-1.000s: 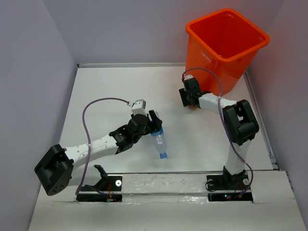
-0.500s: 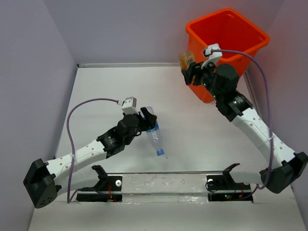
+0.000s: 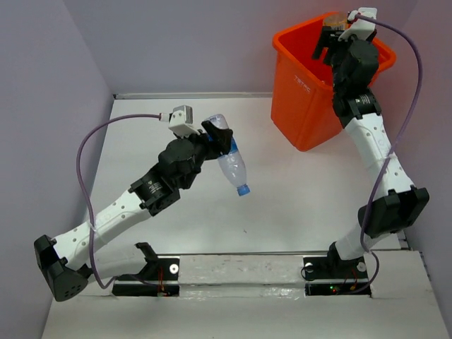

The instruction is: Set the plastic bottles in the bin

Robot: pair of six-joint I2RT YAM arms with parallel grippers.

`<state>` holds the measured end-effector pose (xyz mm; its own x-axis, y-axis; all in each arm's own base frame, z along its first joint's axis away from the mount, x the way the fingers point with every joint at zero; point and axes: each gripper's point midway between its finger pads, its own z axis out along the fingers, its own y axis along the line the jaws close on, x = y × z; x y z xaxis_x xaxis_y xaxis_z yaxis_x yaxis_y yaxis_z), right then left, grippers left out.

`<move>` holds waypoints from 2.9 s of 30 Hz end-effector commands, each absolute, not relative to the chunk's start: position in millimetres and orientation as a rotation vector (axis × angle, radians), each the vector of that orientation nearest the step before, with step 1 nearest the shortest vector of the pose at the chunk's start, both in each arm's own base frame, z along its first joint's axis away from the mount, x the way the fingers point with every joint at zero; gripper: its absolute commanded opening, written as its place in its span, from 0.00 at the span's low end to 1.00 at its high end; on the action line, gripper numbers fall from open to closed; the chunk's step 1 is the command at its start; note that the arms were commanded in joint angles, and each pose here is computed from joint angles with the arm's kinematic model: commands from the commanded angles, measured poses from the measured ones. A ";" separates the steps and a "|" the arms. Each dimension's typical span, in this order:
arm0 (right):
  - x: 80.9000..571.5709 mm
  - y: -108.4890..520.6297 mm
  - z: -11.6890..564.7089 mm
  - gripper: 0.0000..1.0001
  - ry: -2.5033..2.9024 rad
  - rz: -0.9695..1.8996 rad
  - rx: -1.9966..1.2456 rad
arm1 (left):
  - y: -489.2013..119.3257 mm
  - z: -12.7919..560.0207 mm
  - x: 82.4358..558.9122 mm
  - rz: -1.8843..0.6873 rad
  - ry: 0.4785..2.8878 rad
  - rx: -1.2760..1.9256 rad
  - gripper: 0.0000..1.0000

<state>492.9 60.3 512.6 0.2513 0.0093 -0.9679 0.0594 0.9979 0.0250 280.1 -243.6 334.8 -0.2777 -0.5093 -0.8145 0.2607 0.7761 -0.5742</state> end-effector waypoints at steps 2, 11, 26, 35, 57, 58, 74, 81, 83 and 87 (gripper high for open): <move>484.4 46.7 536.5 1.00 1.315 -0.012 0.089 | -251.5 436.0 306.8 -0.731 1.492 -0.201 0.57; 383.7 133.6 521.8 0.99 1.357 0.519 -0.259 | -304.8 542.4 350.5 -0.750 1.319 -0.144 0.56; 300.8 199.5 449.0 0.97 1.412 1.082 -0.512 | -349.7 559.5 353.6 -0.893 1.237 -0.024 0.56; 305.2 211.7 438.9 0.79 1.429 1.213 -0.530 | -381.8 545.1 337.5 -1.074 1.256 0.075 0.57; 423.0 126.7 507.4 0.32 1.410 0.641 -0.133 | -189.5 427.8 262.5 -0.621 1.544 -0.110 0.99; 441.7 105.5 515.0 0.32 1.399 0.562 -0.070 | -184.4 391.1 261.8 -0.576 1.610 -0.117 0.99; 502.8 4.3 498.9 1.00 1.460 0.094 0.176 | -140.1 345.5 241.5 -0.491 1.625 -0.178 0.99; 413.6 51.6 522.5 1.00 1.373 0.444 0.123 | -152.9 340.5 242.1 -0.545 1.627 -0.154 0.99; 376.3 77.3 503.8 1.00 1.357 0.606 0.048 | -156.2 342.3 240.4 -0.571 1.622 -0.143 0.99; 312.6 99.0 475.2 1.00 1.315 0.760 -0.023 | -158.1 356.5 233.9 -0.625 1.574 -0.115 0.99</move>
